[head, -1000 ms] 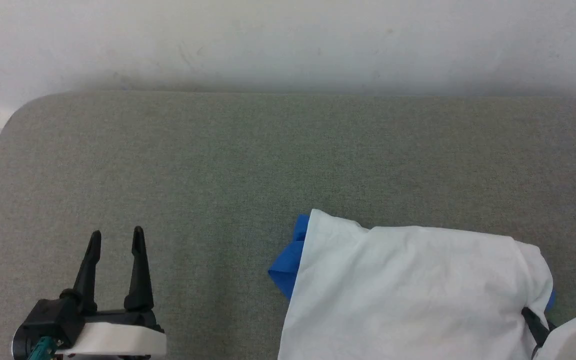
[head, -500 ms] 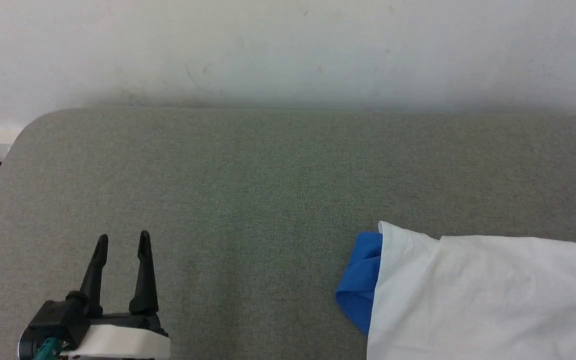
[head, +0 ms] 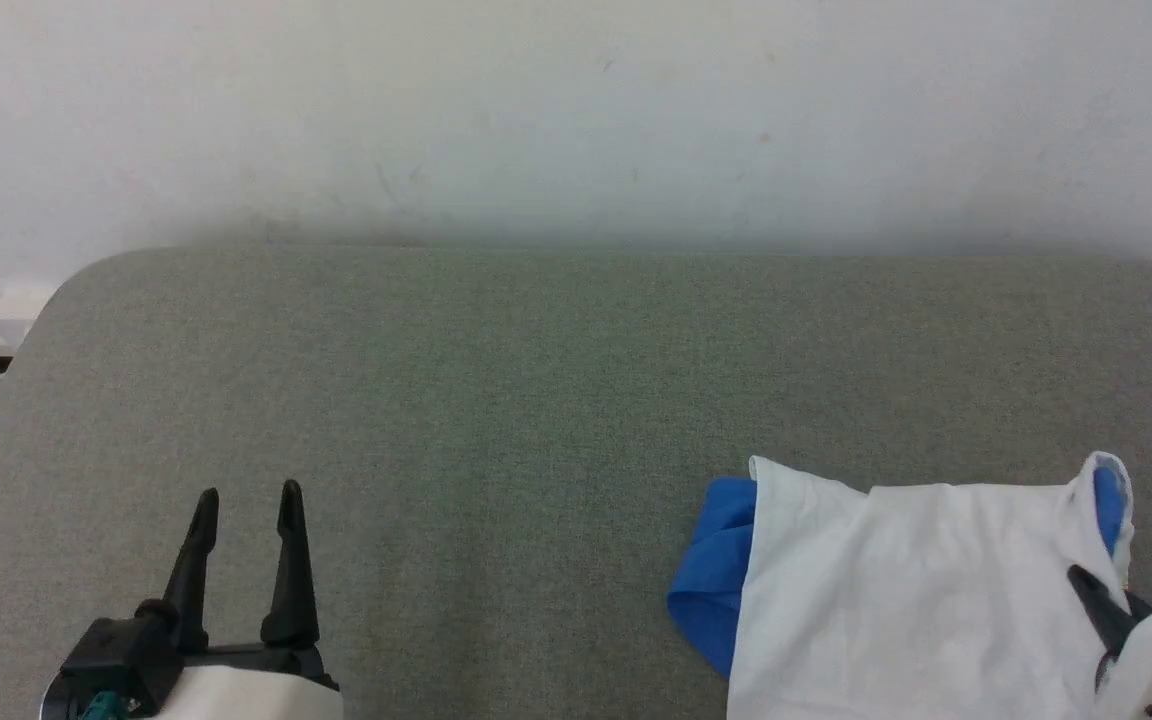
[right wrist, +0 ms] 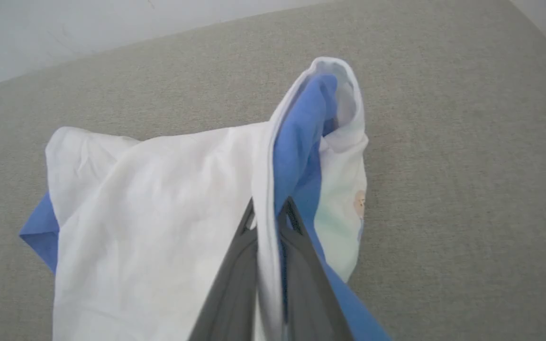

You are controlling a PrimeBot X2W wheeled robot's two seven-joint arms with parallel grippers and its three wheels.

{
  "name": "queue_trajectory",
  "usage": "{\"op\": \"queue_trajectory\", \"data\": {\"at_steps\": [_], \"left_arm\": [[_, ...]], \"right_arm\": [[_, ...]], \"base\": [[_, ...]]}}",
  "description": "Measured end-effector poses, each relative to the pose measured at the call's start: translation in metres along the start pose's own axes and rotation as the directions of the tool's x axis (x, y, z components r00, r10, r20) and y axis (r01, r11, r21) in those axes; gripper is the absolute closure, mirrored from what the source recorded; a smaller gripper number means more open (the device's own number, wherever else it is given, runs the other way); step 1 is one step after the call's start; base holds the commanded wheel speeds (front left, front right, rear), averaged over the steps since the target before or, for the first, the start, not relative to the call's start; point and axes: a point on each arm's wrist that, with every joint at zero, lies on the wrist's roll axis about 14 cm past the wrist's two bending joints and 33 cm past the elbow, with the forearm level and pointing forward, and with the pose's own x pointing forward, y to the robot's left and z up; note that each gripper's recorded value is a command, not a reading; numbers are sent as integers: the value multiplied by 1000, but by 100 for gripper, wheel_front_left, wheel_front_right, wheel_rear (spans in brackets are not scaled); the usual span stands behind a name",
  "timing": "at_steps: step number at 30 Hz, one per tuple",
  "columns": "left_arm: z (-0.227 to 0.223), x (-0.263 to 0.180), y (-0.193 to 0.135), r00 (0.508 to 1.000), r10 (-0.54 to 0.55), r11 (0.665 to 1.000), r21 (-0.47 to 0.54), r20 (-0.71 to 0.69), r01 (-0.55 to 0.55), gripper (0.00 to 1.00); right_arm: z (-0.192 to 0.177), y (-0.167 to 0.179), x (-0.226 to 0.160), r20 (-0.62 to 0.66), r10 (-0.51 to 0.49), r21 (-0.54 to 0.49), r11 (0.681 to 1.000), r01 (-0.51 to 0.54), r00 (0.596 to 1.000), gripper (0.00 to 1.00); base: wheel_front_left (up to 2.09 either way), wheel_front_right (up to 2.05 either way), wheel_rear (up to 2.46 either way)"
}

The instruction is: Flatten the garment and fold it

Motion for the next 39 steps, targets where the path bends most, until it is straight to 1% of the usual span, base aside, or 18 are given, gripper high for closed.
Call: {"op": "queue_trajectory", "data": {"at_steps": [4, 8, 14, 20, 24, 27, 30, 32, 36, 37, 38, 39], "left_arm": [[2, -1, 1, 1000, 6, 1000, -8, 7, -6, 0], [3, -3, 4, 1000, 15, 1000, -14, 9, -14, 0], [3, -8, 10, 999, 37, 999, -10, 6, -37, 0], [1, -13, 20, 998, 67, 998, -3, -5, -67, 0], [-3, -16, 26, 996, 88, 996, 3, -19, -88, 0], [-5, -18, 30, 994, 102, 995, 7, -28, -101, 0], [-8, -20, 33, 993, 114, 993, 11, -40, -114, 0], [-10, -20, 34, 992, 118, 993, 13, -45, -118, 0], [-11, -17, 34, 992, 119, 993, 14, -49, -118, 0], [-12, -17, 34, 992, 117, 993, 13, -50, -116, 0], [-13, -17, 33, 992, 113, 994, 12, -54, -113, 0], [-13, -17, 32, 992, 111, 994, 11, -54, -110, 0]], "right_arm": [[1, 40, -2, -11, 110, -2, 994, -110, 994, 100], [-1, 84, -3, -26, 222, -3, 975, -222, 975, 100], [-7, 141, 0, -51, 361, -18, 932, -362, 931, 100], [-27, 183, 7, -126, 448, -60, 887, -458, 885, 100], [-45, 205, 12, -186, 489, -64, 859, -508, 852, 100], [-64, 212, 18, -249, 491, -91, 846, -525, 835, 100], [-82, 216, 25, -300, 485, -104, 840, -533, 822, 100], [-92, 215, 30, -324, 477, -100, 842, -531, 817, 100], [-105, 216, 39, -352, 467, -114, 839, -533, 811, 100], [-106, 217, 41, -351, 467, -116, 838, -533, 812, 98], [-107, 217, 43, -343, 468, -118, 839, -532, 814, 33], [-107, 219, 43, -338, 473, -117, 837, -535, 814, 0]], "base": [[0, 0, 0], [0, 0, 0], [0, 0, 0], [0, 0, 0], [0, 0, 0], [0, 0, 0], [0, 0, 0], [0, 0, 0], [0, 0, 0], [0, 0, 0], [0, 0, 0], [0, 0, 0]]}}
